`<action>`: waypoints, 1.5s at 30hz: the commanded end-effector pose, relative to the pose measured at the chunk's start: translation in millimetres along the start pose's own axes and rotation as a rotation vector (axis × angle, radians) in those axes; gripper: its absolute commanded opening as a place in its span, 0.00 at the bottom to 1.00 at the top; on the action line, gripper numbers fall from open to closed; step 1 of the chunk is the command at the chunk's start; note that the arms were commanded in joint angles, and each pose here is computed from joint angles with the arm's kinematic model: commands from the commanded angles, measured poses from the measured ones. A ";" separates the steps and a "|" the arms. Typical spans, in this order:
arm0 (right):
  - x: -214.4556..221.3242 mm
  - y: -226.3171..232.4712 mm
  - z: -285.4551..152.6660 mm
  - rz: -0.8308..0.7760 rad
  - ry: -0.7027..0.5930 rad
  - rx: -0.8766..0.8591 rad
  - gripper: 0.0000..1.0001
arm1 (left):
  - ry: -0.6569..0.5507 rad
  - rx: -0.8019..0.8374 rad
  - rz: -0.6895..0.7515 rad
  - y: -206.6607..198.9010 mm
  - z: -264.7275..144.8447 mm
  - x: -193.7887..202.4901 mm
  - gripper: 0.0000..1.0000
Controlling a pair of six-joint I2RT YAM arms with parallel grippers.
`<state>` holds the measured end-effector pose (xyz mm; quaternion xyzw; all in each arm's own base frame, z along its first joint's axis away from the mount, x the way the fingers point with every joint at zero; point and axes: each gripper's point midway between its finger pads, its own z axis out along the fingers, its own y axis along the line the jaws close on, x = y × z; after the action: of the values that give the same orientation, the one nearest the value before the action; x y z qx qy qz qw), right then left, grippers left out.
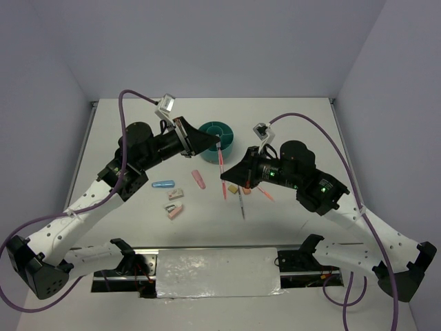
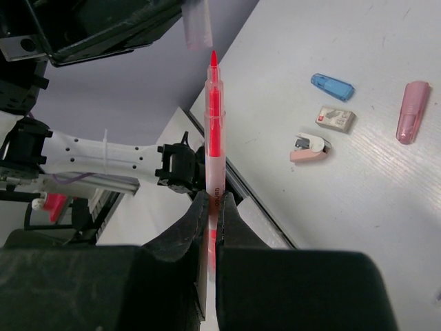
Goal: Sort the stationery into containers
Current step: Close the pen cap on the pen.
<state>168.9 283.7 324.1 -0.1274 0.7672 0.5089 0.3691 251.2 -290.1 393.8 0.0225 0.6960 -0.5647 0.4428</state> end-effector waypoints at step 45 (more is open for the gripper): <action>-91.7 32.0 -5.1 -0.199 -0.209 -0.111 0.00 | 0.086 0.116 0.066 -21.3 -10.9 13.5 0.14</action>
<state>195.1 278.1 339.8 -0.1515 0.7568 0.4982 0.3950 250.8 -290.9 386.8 0.0386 0.6915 -0.5695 0.4428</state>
